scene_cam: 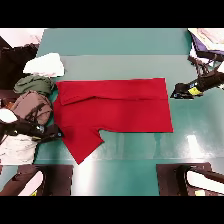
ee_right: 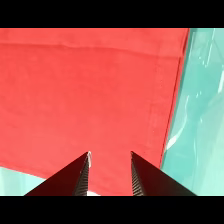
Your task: Fold the shirts.
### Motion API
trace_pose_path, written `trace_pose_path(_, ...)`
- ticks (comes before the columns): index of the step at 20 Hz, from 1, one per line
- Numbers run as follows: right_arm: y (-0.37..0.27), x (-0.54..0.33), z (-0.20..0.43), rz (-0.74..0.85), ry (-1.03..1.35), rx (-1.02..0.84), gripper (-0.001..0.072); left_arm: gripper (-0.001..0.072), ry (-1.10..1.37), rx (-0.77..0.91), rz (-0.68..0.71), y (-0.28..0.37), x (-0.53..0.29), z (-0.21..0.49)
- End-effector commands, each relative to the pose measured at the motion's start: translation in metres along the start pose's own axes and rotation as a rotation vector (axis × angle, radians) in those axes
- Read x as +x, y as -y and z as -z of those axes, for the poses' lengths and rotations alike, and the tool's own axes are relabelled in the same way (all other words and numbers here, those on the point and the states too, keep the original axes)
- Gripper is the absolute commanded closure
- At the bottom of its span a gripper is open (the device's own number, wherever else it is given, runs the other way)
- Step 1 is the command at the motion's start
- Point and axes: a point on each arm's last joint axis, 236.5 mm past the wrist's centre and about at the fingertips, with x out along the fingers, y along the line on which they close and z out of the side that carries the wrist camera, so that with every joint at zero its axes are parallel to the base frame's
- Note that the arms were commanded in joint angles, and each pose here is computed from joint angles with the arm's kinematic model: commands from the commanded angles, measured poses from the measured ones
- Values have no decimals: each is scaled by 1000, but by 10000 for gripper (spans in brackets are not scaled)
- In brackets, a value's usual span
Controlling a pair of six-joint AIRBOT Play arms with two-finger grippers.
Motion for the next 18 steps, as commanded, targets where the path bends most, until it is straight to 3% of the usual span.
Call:
trace_pose_path(1,-2,-5,2,-2,33,-4,401,206,13,-80,53,-1,24,11)
trace_pose_path(12,-6,-17,11,0,29,-30,404,212,83,-121,87,1,32,-4)
trace_pose_path(13,-5,-16,14,0,18,-30,405,406,85,-118,86,1,32,-4)
trace_pose_path(14,-3,-14,18,-5,4,-18,405,657,90,-109,86,1,31,-5)
trace_pose_path(18,33,18,60,-8,-114,108,405,683,91,-94,109,7,30,-6)
